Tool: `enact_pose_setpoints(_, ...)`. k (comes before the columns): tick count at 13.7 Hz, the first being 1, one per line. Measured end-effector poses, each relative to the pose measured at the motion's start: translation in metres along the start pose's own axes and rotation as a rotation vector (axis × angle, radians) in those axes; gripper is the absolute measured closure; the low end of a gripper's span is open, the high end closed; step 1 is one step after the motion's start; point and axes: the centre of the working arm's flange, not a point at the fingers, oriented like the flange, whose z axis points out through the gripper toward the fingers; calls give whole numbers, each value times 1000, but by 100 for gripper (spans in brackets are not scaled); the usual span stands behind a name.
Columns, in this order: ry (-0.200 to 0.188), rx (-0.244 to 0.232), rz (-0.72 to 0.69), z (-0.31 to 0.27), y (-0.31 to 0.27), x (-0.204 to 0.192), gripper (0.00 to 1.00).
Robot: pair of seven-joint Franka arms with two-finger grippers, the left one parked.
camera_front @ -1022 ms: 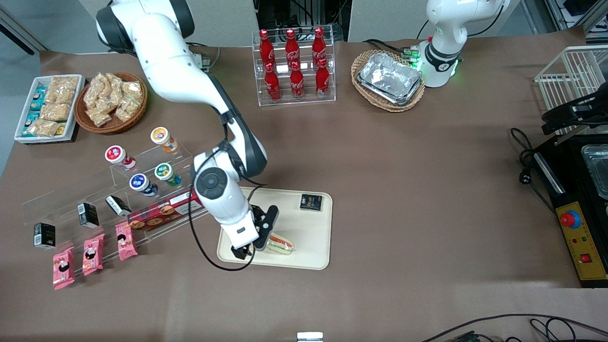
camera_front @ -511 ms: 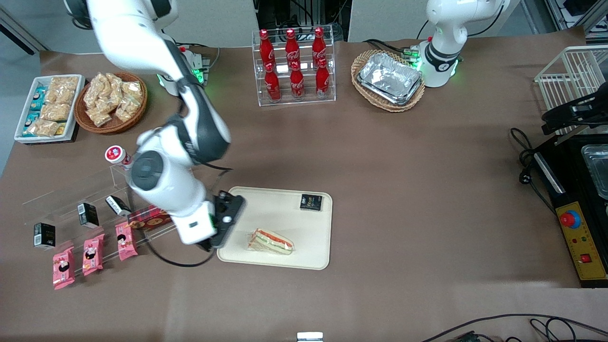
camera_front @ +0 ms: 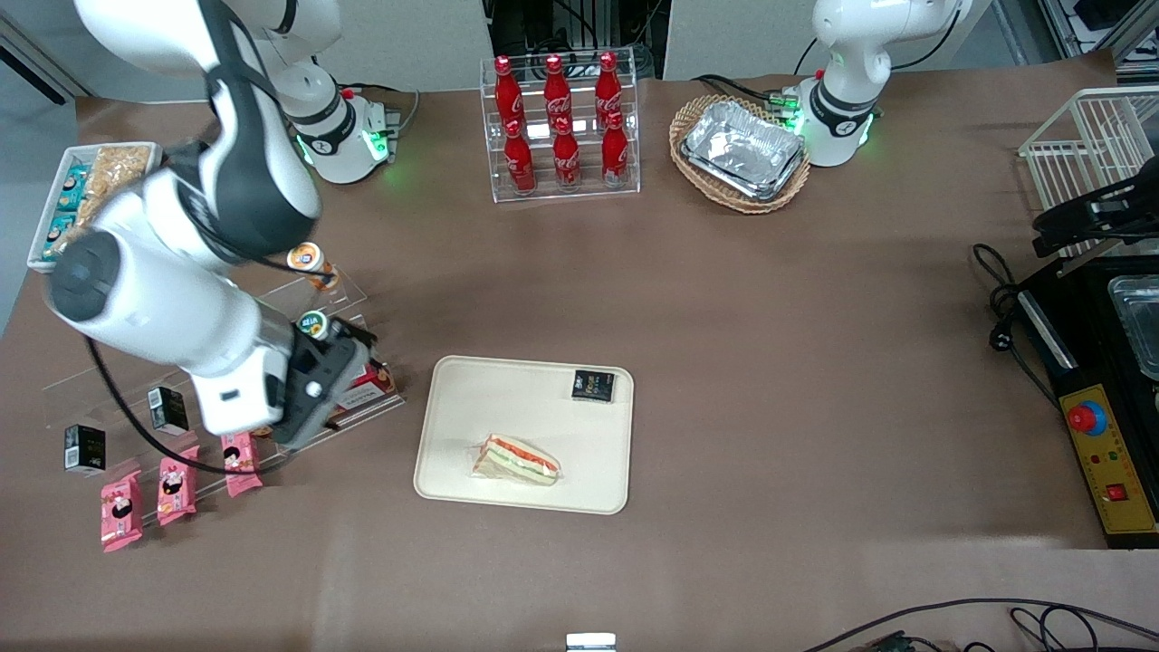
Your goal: Place sandwich on tray
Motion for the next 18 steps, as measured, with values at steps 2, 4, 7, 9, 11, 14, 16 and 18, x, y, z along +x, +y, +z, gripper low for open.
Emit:
enact_pose_setpoints(2, 6, 19, 127, -34, -13, -11, 0)
enact_pose_setpoints(4, -1, 43, 253, -62, -14, -32, 0)
enact_pose_setpoints(7, -37, 3, 408, -97, -3, -70, 0)
enact_pose_setpoints(9, -51, -46, 480, -116, -6, -86, 0)
enact_pose_setpoints(11, -51, -98, 528, -133, -4, -109, 0)
enact_pose_setpoints(14, -4, -161, 641, -150, 12, -157, 0)
enact_pose_setpoints(16, -1, -164, 775, -155, 17, -181, 0)
enact_pose_setpoints(18, -5, -164, 862, -163, 16, -195, 0)
